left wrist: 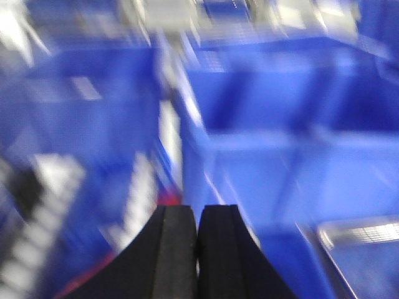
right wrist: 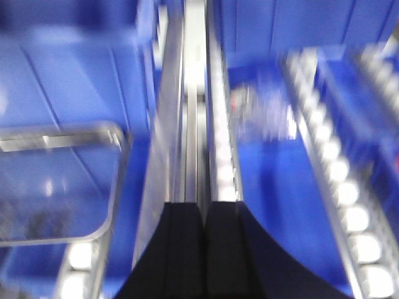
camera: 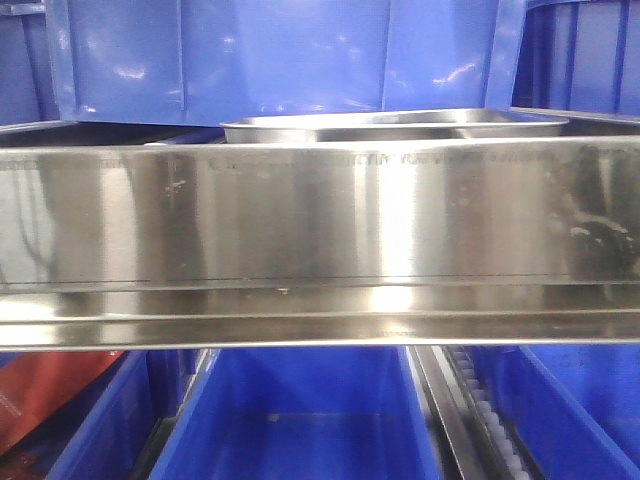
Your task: Stack silver trays without gaps
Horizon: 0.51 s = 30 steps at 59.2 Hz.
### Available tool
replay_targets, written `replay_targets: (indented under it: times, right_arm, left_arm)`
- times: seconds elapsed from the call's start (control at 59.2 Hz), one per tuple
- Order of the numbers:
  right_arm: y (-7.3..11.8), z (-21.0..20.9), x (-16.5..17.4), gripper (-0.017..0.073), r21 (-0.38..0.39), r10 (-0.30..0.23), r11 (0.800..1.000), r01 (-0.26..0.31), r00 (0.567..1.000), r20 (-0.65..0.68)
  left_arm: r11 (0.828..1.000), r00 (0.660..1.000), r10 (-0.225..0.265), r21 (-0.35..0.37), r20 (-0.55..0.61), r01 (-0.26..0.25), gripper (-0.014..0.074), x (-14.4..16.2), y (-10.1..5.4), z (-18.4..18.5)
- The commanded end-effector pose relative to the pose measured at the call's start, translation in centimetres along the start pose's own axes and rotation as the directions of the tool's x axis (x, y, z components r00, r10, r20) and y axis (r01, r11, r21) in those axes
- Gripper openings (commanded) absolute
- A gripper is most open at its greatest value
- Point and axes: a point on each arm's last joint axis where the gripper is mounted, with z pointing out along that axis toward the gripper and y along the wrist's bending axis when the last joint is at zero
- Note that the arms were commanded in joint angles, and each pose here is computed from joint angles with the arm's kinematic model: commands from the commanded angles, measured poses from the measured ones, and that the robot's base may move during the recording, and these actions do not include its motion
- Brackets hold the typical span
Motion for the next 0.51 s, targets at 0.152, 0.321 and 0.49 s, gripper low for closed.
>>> replay_targets:
  times: [0.152, 0.321, 0.49]
  right_arm:
    - [1.8, 7.2, -0.8, -0.0081, -0.072, -0.076, 0.995, 0.062, 0.977, -0.201]
    - [5.1, 10.8, -1.2, -0.0081, -0.144, -0.193, 0.976, 0.164, 0.957, -0.218]
    - [7.2, 14.2, -0.8, -0.0081, -0.155, -0.257, 0.963, 0.221, 0.924, -0.284]
  left_arm:
    - [0.979, 0.960, 0.041, 0.201, -0.276, 0.016, -0.0006, 2.6, -4.7, 9.4]
    - [0.959, 0.921, 0.141, 0.280, -0.363, -0.036, -0.0006, 4.3, -10.2, 13.4]
    - [0.959, 0.879, 0.229, 0.253, -0.419, -0.129, -0.0006, 5.3, -14.7, 16.0]
